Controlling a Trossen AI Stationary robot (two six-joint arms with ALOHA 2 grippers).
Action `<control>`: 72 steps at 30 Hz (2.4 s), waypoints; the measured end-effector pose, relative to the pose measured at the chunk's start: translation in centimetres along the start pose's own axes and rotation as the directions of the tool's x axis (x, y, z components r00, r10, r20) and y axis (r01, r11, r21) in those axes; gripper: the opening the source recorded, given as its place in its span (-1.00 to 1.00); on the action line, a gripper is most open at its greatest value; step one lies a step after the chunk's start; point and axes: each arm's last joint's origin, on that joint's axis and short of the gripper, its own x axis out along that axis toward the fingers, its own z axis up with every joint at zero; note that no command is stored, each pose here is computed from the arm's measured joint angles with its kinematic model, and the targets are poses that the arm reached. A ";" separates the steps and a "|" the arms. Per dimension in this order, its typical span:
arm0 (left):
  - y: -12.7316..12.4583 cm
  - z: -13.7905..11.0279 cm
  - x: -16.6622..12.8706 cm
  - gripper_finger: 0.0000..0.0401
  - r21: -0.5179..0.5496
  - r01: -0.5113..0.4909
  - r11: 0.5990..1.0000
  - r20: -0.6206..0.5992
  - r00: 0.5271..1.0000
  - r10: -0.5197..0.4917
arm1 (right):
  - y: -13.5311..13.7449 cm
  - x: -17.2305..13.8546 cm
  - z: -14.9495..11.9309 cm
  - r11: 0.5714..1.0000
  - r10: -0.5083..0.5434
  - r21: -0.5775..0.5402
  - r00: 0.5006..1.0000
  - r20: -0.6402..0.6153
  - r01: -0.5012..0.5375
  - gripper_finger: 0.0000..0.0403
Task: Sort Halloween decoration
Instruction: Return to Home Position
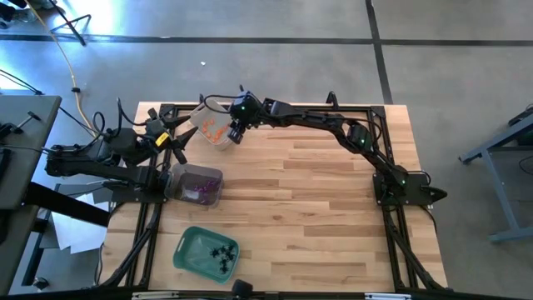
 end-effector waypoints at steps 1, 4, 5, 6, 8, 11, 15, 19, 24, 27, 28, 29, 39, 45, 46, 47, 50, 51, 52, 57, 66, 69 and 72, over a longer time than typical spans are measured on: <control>0.0 0.0 0.0 -0.07 0.000 0.000 1.000 0.000 1.000 0.000 | 0.0 0.0 0.1 1.000 0.001 0.000 1.000 0.010 -0.001 -0.30; 0.0 0.0 0.0 -0.07 0.000 0.000 1.000 0.000 1.000 0.000 | 0.0 -0.1 0.6 1.000 0.003 0.001 0.998 0.058 -0.004 -0.30; 0.0 0.0 0.0 -0.07 0.000 0.000 1.000 0.000 1.000 0.000 | 0.2 -0.1 0.8 1.000 0.007 0.001 0.997 0.077 -0.007 -0.30; 0.0 0.0 0.0 -0.07 0.000 0.000 1.000 0.000 1.000 0.000 | 0.4 -0.1 1.0 1.000 0.015 -0.003 0.995 0.098 -0.015 -0.30; 0.0 0.0 0.0 -0.07 0.000 0.000 1.000 0.000 1.000 0.000 | 1.2 -0.2 1.3 0.999 0.040 -0.015 0.990 0.134 -0.039 -0.30; 0.0 0.0 0.0 -0.07 0.000 0.000 1.000 0.000 1.000 0.000 | 2.0 -0.3 1.9 0.997 0.068 0.015 0.978 0.197 -0.073 -0.30; 0.0 0.0 0.0 -0.07 0.000 0.000 1.000 0.000 1.000 0.000 | 1.7 -0.5 2.8 0.996 0.071 0.035 0.956 0.285 -0.084 -0.30; 0.0 0.0 0.0 -0.07 0.000 0.000 1.000 0.000 1.000 0.000 | 2.9 -0.8 3.4 0.995 0.091 0.002 0.928 0.361 -0.099 -0.30; 0.0 0.0 0.0 -0.07 0.000 0.000 1.000 0.000 1.000 0.000 | 4.4 -1.0 3.6 0.991 0.132 -0.046 0.909 0.396 -0.124 -0.30; 0.0 0.0 0.0 -0.07 0.000 0.000 1.000 0.000 1.000 0.000 | 4.4 -0.2 2.7 0.989 0.143 -0.040 0.876 0.460 -0.141 -0.30; 0.0 0.0 0.0 -0.07 0.000 0.000 1.000 0.000 1.000 0.000 | 4.4 0.2 2.1 0.987 0.152 -0.035 0.866 0.476 -0.154 -0.30; 0.0 0.0 0.0 -0.07 0.000 0.000 1.000 0.000 1.000 0.000 | 4.4 0.6 1.4 0.983 0.172 -0.025 0.863 0.475 -0.182 -0.30; 0.0 0.0 0.0 -0.07 0.000 0.000 1.000 0.000 1.000 0.000 | 2.8 -0.9 -3.9 0.966 0.185 0.060 0.831 0.524 -0.253 -0.30; 0.0 0.0 0.0 -0.07 0.000 0.000 1.000 0.000 1.000 0.000 | 2.1 -5.7 -6.1 0.978 0.122 0.081 0.843 0.524 -0.192 -0.30; 0.0 0.0 0.0 -0.07 0.000 0.000 1.000 0.000 1.000 0.000 | 2.0 -6.4 -6.8 0.982 0.105 0.082 0.852 0.513 -0.170 -0.30; 0.0 0.0 0.0 -0.07 0.000 0.000 1.000 0.000 1.000 0.000 | 1.9 -7.2 -7.1 0.985 0.086 0.087 0.851 0.519 -0.152 -0.30; 0.0 0.0 0.0 -0.07 0.000 0.000 1.000 0.000 1.000 0.000 | 1.7 -10.0 -8.3 0.988 0.055 0.092 0.846 0.530 -0.121 -0.30; 0.0 0.0 0.0 -0.07 0.000 0.000 1.000 0.000 1.000 0.000 | 1.6 -10.7 -8.6 0.989 0.052 0.088 0.843 0.536 -0.117 -0.30; 0.0 0.0 0.0 -0.07 0.000 0.000 1.000 0.000 1.000 0.000 | 1.6 -11.5 -9.1 0.989 0.055 0.085 0.840 0.539 -0.119 -0.30; 0.0 0.0 0.0 -0.07 0.000 0.000 1.000 0.000 1.000 0.000 | 1.3 -15.6 -11.2 0.989 0.054 0.083 0.834 0.549 -0.119 -0.30; 0.0 0.0 0.0 -0.07 0.000 0.000 1.000 0.000 1.000 0.000 | 1.7 -20.8 -16.6 0.970 0.085 0.146 0.835 0.544 -0.195 -0.30; 0.0 0.0 0.0 -0.07 0.000 0.000 1.000 0.000 1.000 0.000 | 2.1 -22.0 -18.7 0.959 0.114 0.156 0.825 0.553 -0.237 -0.30; 0.0 0.0 0.0 -0.07 0.000 0.000 1.000 0.000 1.000 0.000 | 2.7 -22.8 -21.0 0.947 0.154 0.146 0.802 0.578 -0.287 -0.30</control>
